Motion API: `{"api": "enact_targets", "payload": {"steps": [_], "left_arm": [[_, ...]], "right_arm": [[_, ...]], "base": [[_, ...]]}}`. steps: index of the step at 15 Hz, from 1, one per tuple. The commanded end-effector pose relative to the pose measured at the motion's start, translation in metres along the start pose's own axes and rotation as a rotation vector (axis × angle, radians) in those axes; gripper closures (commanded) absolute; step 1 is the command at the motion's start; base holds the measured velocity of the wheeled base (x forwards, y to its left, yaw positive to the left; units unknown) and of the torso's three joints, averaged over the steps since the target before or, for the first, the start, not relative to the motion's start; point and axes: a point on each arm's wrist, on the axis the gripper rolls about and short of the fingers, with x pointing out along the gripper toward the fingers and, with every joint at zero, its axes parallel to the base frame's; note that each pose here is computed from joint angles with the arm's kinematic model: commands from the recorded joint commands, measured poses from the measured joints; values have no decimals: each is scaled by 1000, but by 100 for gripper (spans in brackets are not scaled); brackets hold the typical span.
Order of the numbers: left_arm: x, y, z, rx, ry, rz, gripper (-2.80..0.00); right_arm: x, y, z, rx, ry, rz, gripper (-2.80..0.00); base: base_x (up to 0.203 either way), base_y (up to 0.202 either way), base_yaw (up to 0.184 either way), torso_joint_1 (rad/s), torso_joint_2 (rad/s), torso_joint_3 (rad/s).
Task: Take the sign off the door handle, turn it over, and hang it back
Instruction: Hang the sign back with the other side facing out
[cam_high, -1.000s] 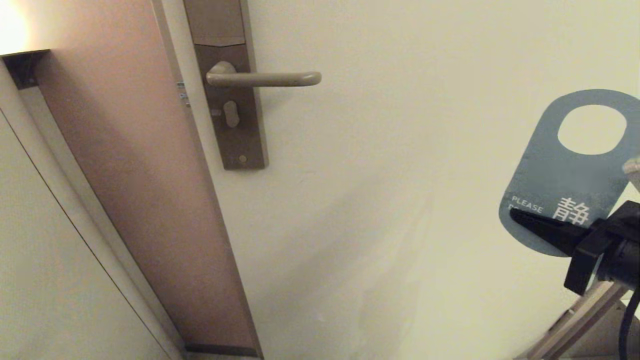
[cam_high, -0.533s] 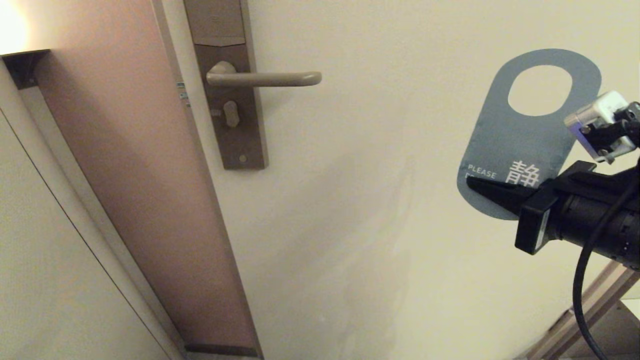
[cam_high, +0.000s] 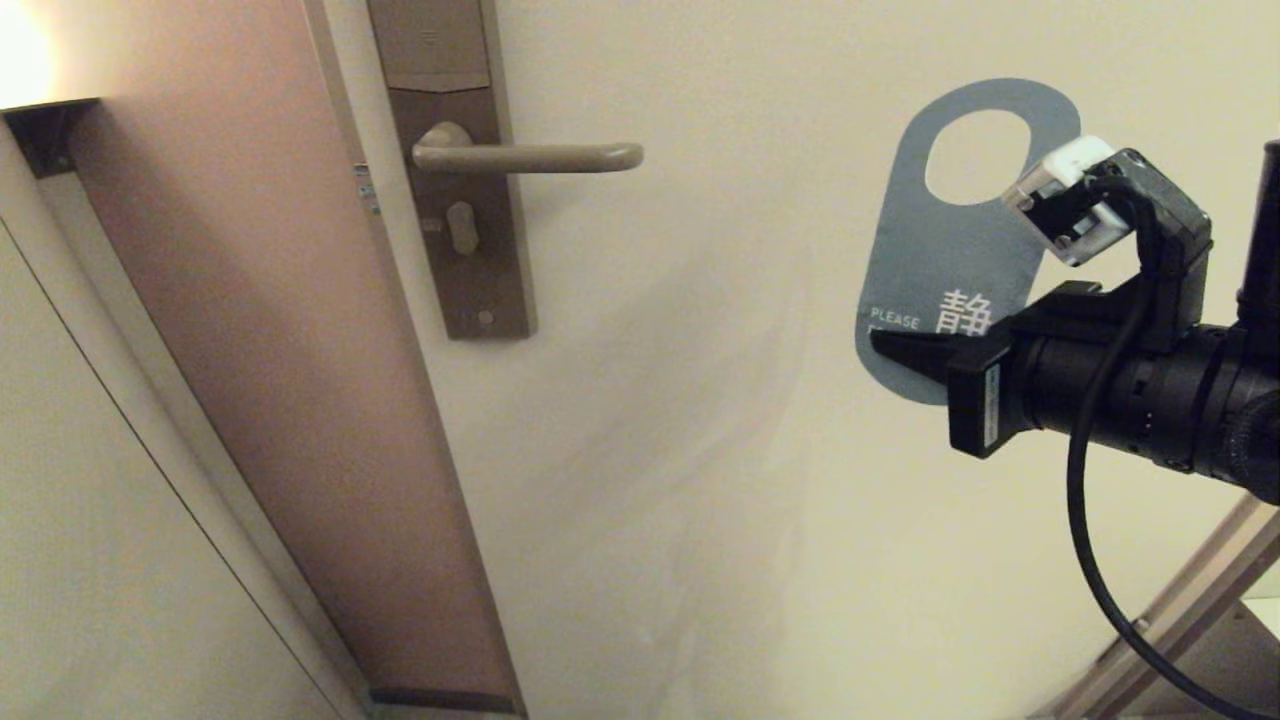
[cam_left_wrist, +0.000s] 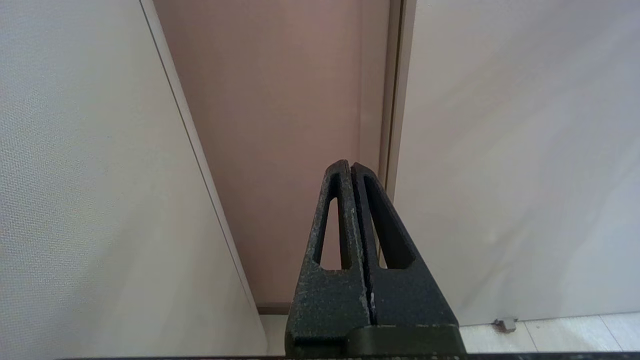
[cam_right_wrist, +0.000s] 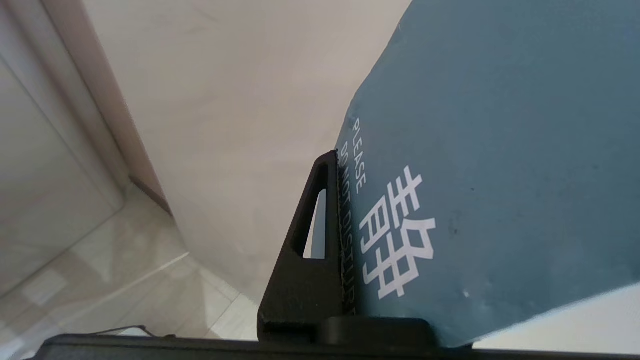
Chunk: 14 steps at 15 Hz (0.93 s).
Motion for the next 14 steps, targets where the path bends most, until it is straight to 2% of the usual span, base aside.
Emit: {"api": "enact_targets", "payload": {"steps": [1,5,9,14], "left_arm": [[0,0,0,0,1,0,0],[0,0,0,0,1,0,0],[0,0,0,0,1,0,0],[0,0,0,0,1,0,0]], "right_arm": [[7,11,6,-12,0,8,0],[14,43,20,-42,-17,-22,0],[11,79,23,-88,-24,-11,0],[24,93,22,-95,-22,-36,0]], "base": [[0,0,0,0,0,0],[0,0,0,0,0,0],[0,0,0,0,0,0],[0,0,0,0,0,0]]}}
